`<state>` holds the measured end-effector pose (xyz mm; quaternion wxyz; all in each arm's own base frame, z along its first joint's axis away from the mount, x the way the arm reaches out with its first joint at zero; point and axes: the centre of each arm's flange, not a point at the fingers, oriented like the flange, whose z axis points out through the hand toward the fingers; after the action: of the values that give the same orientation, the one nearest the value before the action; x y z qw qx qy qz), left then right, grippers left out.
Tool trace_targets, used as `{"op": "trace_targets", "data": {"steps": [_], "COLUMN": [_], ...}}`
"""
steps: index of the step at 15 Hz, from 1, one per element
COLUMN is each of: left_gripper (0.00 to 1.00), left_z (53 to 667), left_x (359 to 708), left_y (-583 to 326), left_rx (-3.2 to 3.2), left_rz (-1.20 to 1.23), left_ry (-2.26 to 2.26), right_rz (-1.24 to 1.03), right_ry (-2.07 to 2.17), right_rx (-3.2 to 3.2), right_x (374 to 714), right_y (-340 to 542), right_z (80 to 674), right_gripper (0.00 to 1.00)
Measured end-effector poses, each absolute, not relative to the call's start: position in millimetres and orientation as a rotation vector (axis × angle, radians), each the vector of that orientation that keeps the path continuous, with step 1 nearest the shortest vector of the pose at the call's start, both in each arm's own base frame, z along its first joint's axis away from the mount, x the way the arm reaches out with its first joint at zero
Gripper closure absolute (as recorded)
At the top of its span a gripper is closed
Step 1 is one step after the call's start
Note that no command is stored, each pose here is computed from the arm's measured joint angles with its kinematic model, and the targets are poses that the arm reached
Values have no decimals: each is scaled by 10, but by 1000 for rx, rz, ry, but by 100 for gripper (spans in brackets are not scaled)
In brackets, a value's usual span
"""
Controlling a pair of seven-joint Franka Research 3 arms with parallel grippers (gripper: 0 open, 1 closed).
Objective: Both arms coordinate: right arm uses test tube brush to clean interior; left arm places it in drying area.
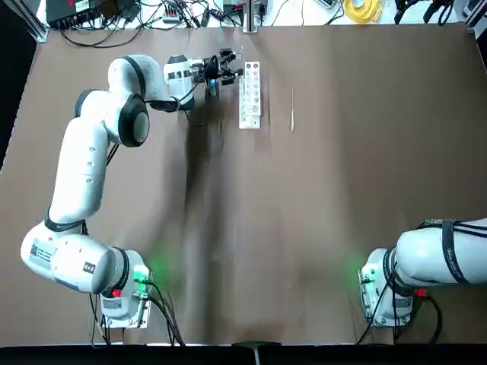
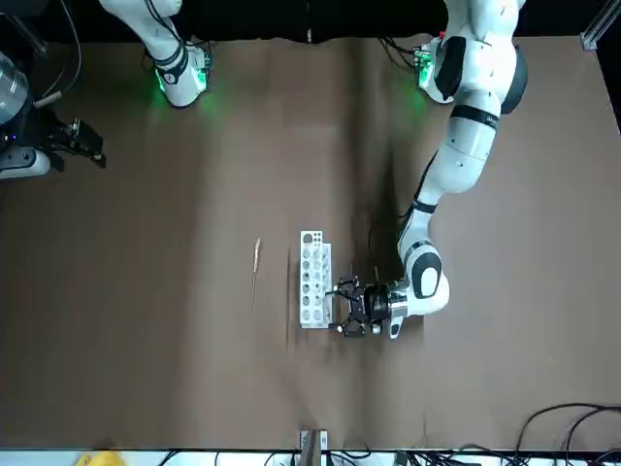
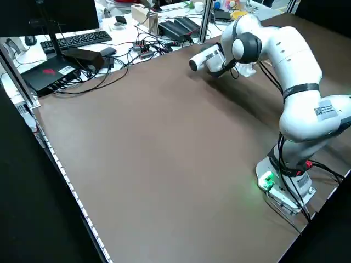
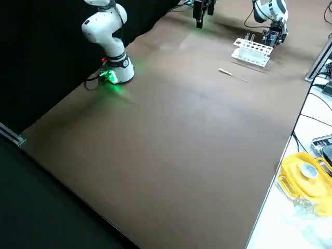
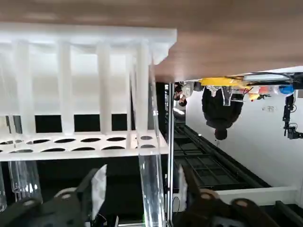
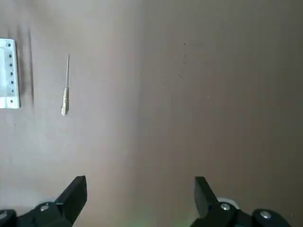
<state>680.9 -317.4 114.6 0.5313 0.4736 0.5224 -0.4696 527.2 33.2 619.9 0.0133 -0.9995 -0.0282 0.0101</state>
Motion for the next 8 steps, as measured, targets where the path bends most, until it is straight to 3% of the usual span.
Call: {"op": "trace_targets", "data": {"steps": [2, 3, 8], "left_gripper": [4, 0, 0], "left_z": [1221, 1300, 2053], "left_x": [6868, 6915, 7192], "left_y": [-3136, -3094, -2612], "left_rx": [1138, 1163, 1502], "left_rz": [-1106, -1092, -935], "left_ry": [1233, 1221, 1132], "right_rz": [32, 33, 43], "right_ry": [-88, -88, -89], "right_rx": [-3114, -3114, -3113], "right_x": [5272, 5273, 5292], "right_y": [333, 334, 335], "right_z": [6197, 6196, 6158], "right_gripper": [0, 0, 0]}}
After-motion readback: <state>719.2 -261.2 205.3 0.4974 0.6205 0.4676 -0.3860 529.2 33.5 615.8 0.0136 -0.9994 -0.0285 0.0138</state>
